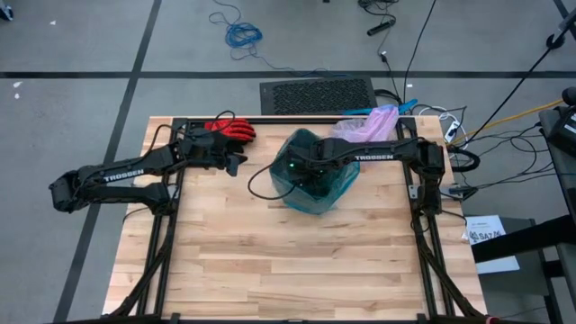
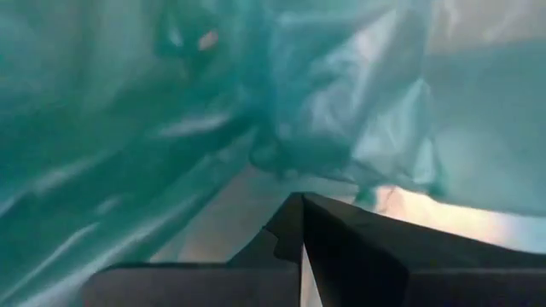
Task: Place trash/remove bag and relplace
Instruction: Insert the new blue trash bag into the trash bin, then return to Home Position
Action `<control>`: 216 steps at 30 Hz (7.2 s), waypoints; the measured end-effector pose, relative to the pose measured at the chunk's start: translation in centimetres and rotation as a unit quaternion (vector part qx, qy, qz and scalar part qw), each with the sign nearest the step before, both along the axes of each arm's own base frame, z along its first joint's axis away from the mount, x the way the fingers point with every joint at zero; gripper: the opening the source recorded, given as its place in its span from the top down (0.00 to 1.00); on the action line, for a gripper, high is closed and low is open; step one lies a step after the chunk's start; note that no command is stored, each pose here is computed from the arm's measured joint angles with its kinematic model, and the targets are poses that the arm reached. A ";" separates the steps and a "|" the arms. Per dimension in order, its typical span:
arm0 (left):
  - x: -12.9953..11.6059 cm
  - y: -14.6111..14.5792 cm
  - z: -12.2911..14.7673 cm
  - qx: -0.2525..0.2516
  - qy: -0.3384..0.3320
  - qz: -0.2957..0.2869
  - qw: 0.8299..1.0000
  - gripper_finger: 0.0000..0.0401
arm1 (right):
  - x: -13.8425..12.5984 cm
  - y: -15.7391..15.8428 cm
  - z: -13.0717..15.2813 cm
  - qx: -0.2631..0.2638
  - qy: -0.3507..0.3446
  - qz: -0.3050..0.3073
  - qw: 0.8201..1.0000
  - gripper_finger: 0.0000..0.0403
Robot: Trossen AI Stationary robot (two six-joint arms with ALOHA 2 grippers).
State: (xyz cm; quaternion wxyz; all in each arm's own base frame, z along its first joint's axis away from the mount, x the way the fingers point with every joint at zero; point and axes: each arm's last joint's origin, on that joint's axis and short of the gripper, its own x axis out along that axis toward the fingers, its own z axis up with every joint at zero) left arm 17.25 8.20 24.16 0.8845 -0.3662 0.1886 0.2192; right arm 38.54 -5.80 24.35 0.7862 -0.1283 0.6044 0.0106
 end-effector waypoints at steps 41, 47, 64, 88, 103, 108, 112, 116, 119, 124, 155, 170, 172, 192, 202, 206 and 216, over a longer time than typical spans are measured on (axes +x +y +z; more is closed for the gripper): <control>0.0 0.0 0.0 -0.002 0.002 0.000 1.000 1.00 | -2.7 1.7 8.1 0.149 0.079 -0.209 0.963 1.00; -0.1 -0.1 -0.3 -0.008 0.014 0.000 1.000 1.00 | -3.0 2.9 6.0 0.163 0.131 -0.197 0.958 1.00; -0.2 -0.1 -0.3 -0.029 0.008 -0.007 1.000 1.00 | -6.9 2.0 16.0 0.134 -0.046 -0.280 0.950 1.00; -0.1 -0.2 -0.3 -0.037 0.004 -0.024 0.999 1.00 | -16.8 2.6 7.0 0.231 -0.158 -0.564 0.777 1.00; -0.2 -0.2 -0.4 -0.042 0.011 -0.023 0.999 1.00 | -15.8 -2.6 7.2 0.199 -0.258 -0.555 0.766 1.00; -0.2 -0.2 -0.4 -0.042 0.011 -0.024 0.999 1.00 | -15.4 -4.9 7.6 0.184 -0.316 -0.559 0.744 1.00; -0.2 -0.2 -0.4 -0.042 0.011 -0.026 0.999 1.00 | -14.0 -7.5 7.0 0.191 -0.354 -0.554 0.729 1.00; -0.2 -0.2 -0.4 -0.043 0.011 -0.026 0.999 1.00 | -12.1 -9.8 4.9 0.227 -0.348 -0.542 0.731 1.00; -0.2 -0.2 -0.4 -0.043 0.012 -0.026 0.999 1.00 | -10.8 -11.0 3.2 0.251 -0.334 -0.536 0.733 1.00; -0.2 -0.2 -0.4 -0.043 0.013 -0.025 0.999 1.00 | -9.6 -11.6 1.1 0.282 -0.305 -0.531 0.738 1.00; -4.0 -2.2 2.1 0.125 0.004 -0.081 0.989 1.00 | -24.0 1.3 4.5 0.132 -0.528 -0.219 0.810 1.00; -2.4 -1.9 -0.2 0.284 -0.110 -0.056 0.951 1.00 | -24.9 3.5 -5.8 0.124 -0.616 -0.120 0.769 1.00; -2.8 -2.5 -0.7 0.280 -0.101 -0.070 0.952 1.00 | -25.4 3.5 -6.8 0.131 -0.640 -0.123 0.747 1.00; -8.0 -6.1 -7.1 0.213 -0.148 -0.042 0.965 1.00 | -27.1 3.9 -7.0 0.114 -0.632 -0.125 0.756 1.00; -7.4 -6.0 -7.7 0.180 -0.159 0.005 0.971 1.00 | -27.3 3.8 -8.0 0.114 -0.592 -0.167 0.780 1.00; -7.4 -6.0 -7.7 0.179 -0.161 0.002 0.971 1.00 | -27.3 3.8 -8.2 0.089 -0.583 -0.149 0.794 1.00; -7.4 -6.1 -7.7 0.438 -0.055 -0.098 0.892 1.00 | -27.4 3.8 -9.0 0.073 -0.548 -0.142 0.821 1.00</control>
